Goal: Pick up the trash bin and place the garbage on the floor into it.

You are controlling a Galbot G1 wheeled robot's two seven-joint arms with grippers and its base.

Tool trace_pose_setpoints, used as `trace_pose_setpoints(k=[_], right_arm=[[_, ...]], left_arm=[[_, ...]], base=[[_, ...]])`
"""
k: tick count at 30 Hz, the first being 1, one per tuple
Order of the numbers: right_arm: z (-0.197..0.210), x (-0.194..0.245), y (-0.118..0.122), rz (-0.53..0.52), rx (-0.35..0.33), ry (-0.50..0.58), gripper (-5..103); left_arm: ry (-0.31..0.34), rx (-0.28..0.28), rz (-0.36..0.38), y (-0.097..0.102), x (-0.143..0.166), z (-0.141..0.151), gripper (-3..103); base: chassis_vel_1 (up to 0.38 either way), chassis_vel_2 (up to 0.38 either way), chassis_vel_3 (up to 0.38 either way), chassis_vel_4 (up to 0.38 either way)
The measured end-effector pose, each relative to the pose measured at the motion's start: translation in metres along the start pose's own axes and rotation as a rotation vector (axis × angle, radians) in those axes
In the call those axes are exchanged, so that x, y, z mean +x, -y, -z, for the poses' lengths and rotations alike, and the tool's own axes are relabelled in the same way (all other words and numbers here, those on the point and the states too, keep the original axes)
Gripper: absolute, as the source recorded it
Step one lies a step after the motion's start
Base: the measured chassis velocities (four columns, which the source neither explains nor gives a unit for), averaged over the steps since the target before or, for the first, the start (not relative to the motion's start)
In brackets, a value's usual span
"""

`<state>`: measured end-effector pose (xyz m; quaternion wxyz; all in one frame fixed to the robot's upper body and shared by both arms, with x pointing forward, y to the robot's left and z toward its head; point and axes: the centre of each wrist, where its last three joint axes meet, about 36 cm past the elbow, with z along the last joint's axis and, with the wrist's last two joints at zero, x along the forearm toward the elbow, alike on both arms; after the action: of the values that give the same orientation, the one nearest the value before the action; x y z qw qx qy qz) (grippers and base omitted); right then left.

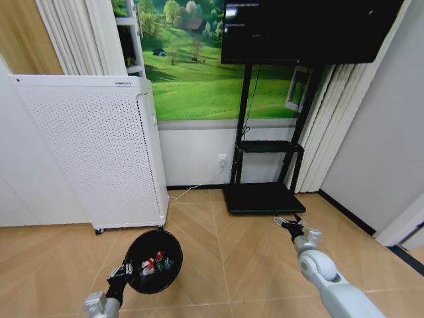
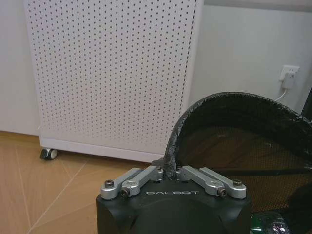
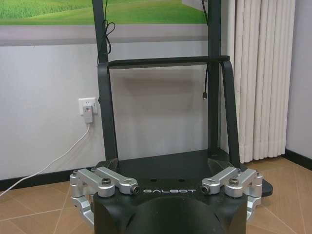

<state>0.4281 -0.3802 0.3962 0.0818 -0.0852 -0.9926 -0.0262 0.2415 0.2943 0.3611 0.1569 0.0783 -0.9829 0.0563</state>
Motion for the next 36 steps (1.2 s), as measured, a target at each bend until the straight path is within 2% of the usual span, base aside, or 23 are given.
trace_pose_setpoints(k=[5,7,11,13,18,26,36], right_arm=[[0.0,0.0,0.0,0.0,0.0,0.0,100],[0.0,0.0,0.0,0.0,0.0,0.0,100],[0.0,0.0,0.0,0.0,0.0,0.0,100],[0.0,0.0,0.0,0.0,0.0,0.0,100],[0.0,0.0,0.0,0.0,0.0,0.0,100],[0.0,0.0,0.0,0.0,0.0,0.0,100],[0.0,0.0,0.0,0.0,0.0,0.0,100]], left_arm=[[-0.057,0.016,0.007,0.003,0.005,-0.014,3],[-0.107,0.025,-0.006,0.008,0.013,-0.025,3],[-0.138,0.033,-0.012,0.011,0.018,-0.03,3],[-0.176,0.034,-0.022,0.012,0.027,-0.034,3],[-0.201,0.021,-0.024,0.009,0.039,-0.035,3],[-0.22,-0.016,-0.007,-0.007,0.054,-0.027,3],[-0.248,-0.026,0.019,-0.01,0.062,-0.032,3]], base=[[0.0,0.0,0.0,0.0],[0.0,0.0,0.0,0.0],[0.0,0.0,0.0,0.0],[0.0,0.0,0.0,0.0],[0.0,0.0,0.0,0.0],[0.0,0.0,0.0,0.0],[0.0,0.0,0.0,0.0]])
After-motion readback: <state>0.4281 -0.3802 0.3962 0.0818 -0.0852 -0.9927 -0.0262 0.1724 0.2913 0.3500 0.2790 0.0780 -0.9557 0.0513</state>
